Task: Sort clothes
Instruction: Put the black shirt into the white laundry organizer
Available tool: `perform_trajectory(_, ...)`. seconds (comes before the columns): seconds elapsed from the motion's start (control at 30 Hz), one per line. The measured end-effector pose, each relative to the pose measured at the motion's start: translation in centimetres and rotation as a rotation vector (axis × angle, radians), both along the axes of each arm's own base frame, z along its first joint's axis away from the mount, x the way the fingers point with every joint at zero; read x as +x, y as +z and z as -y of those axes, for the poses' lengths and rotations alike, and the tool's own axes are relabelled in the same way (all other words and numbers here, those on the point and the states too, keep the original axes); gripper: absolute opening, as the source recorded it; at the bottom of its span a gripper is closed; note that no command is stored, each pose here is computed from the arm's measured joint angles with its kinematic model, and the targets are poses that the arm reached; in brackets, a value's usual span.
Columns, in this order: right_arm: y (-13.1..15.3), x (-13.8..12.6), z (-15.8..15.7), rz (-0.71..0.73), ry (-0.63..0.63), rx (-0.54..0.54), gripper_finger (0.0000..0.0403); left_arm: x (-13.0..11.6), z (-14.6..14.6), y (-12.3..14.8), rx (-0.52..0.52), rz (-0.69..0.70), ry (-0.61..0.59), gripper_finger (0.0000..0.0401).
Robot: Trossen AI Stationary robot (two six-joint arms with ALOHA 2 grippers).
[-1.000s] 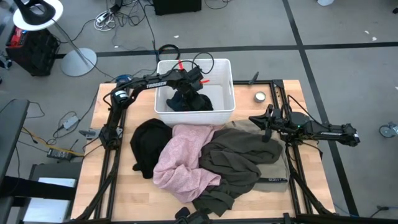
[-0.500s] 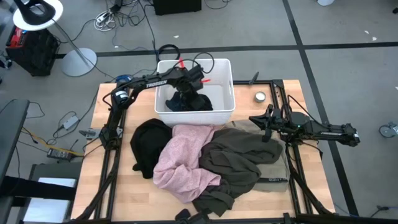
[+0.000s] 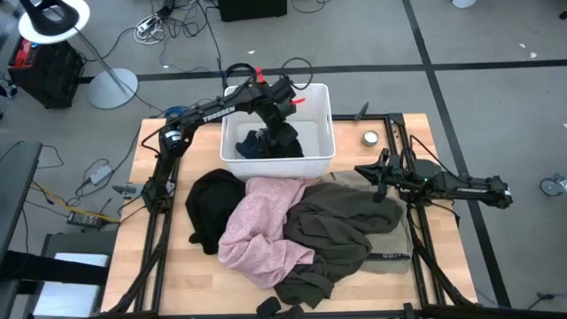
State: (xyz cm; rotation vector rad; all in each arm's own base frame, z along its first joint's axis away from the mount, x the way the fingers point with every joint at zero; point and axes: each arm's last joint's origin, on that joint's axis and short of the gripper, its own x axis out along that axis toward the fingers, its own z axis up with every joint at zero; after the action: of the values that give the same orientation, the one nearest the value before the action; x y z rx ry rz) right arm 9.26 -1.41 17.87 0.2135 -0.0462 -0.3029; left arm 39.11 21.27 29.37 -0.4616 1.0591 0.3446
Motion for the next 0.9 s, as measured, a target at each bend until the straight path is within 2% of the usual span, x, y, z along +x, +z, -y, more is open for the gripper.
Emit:
perform_trajectory(0.47, 0.0, 0.0, 0.0, 0.000, 0.000, 0.000, 0.0007, 0.4, 3.1, 5.4, 0.100, 0.033, -0.046, 0.0152)
perform_trajectory(0.63, 0.0, 0.0, 0.0, 0.000, 0.000, 0.000, 0.0007, 0.4, 4.4, 7.5, 0.126, 0.094, -0.058, 0.0152)
perform_trajectory(0.9, 0.0, 0.0, 0.0, 0.000, 0.000, 0.000, 0.0007, -2.3, 6.0, 11.3, 0.168, 0.147, -0.039, 0.0152)
